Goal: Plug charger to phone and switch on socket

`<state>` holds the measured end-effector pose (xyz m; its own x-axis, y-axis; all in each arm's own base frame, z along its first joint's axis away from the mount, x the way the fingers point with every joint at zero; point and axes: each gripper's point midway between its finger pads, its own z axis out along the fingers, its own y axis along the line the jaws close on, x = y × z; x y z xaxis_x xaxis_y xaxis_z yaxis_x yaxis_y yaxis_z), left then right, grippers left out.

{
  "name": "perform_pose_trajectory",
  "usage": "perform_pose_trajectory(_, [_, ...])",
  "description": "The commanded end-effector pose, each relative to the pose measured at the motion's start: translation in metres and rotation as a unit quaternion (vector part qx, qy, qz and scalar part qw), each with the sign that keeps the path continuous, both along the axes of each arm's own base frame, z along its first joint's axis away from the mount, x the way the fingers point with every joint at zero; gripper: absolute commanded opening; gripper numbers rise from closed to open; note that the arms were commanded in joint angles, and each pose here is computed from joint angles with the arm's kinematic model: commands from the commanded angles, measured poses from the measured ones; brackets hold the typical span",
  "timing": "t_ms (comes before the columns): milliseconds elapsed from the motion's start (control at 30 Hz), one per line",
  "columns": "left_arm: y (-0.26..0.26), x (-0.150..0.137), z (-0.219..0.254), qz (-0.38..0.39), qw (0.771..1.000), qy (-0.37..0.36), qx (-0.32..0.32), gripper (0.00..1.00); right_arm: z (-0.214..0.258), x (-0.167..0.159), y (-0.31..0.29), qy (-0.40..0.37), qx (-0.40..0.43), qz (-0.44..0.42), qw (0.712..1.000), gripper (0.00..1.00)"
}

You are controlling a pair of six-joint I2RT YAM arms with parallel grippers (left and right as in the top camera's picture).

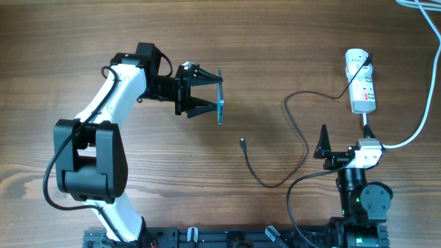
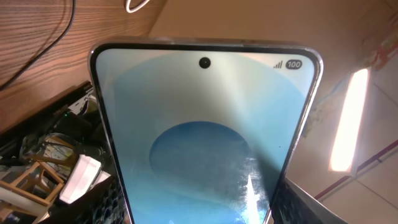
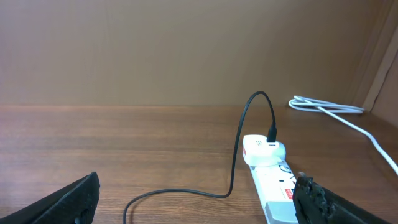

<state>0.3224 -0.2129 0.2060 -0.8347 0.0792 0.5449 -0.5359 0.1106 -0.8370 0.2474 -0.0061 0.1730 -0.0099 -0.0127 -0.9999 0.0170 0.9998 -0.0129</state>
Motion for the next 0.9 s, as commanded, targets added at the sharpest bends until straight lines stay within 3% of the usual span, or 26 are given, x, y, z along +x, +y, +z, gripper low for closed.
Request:
perform_pose_trajectory(0, [0.001, 0.001, 0.026, 0.003, 0.999, -0.02, -0.031, 0.59, 0.001, 0.0, 0.002, -0.003, -0.005, 0.005, 1.0, 1.0])
perform_pose_trajectory(500, [0.002, -0.007, 0.027, 0.004, 0.999, 0.031, -0.025, 0.59, 0.005, 0.0, 0.003, -0.012, -0.003, 0.008, 1.0, 1.0])
perform_pose_trajectory(533, [0.002, -0.007, 0.027, 0.004, 0.999, 0.031, -0.025, 0.59, 0.007, 0.0, 0.008, -0.016, 0.01, 0.024, 1.0, 1.0])
perform_pose_trajectory(567, [0.002, -0.007, 0.027, 0.004, 0.999, 0.031, -0.024, 0.59, 0.003, -0.003, 0.032, -0.002, 0.076, 0.093, 0.993, 1.0])
perform_pose_trajectory(633, [0.002, -0.007, 0.027, 0.004, 0.999, 0.031, -0.024, 0.59, 0.006, -0.009, 0.058, 0.021, 0.216, 0.168, 0.962, 1.0])
perform_pose_trajectory(700, [0.002, -0.007, 0.027, 0.004, 0.999, 0.031, -0.025, 0.58, 0.007, -0.018, 0.08, 0.074, 0.383, 0.221, 0.894, 1.0])
perform_pose_trajectory(800, [0.002, -0.007, 0.027, 0.004, 0.999, 0.031, -0.024, 0.59, 0.012, -0.02, 0.084, 0.106, 0.524, 0.219, 0.816, 1.0])
perform_pose_trajectory(867, [0.002, -0.007, 0.027, 0.004, 0.999, 0.031, -0.025, 0.58, 0.025, -0.026, 0.093, 0.099, 0.514, 0.258, 0.812, 1.0])
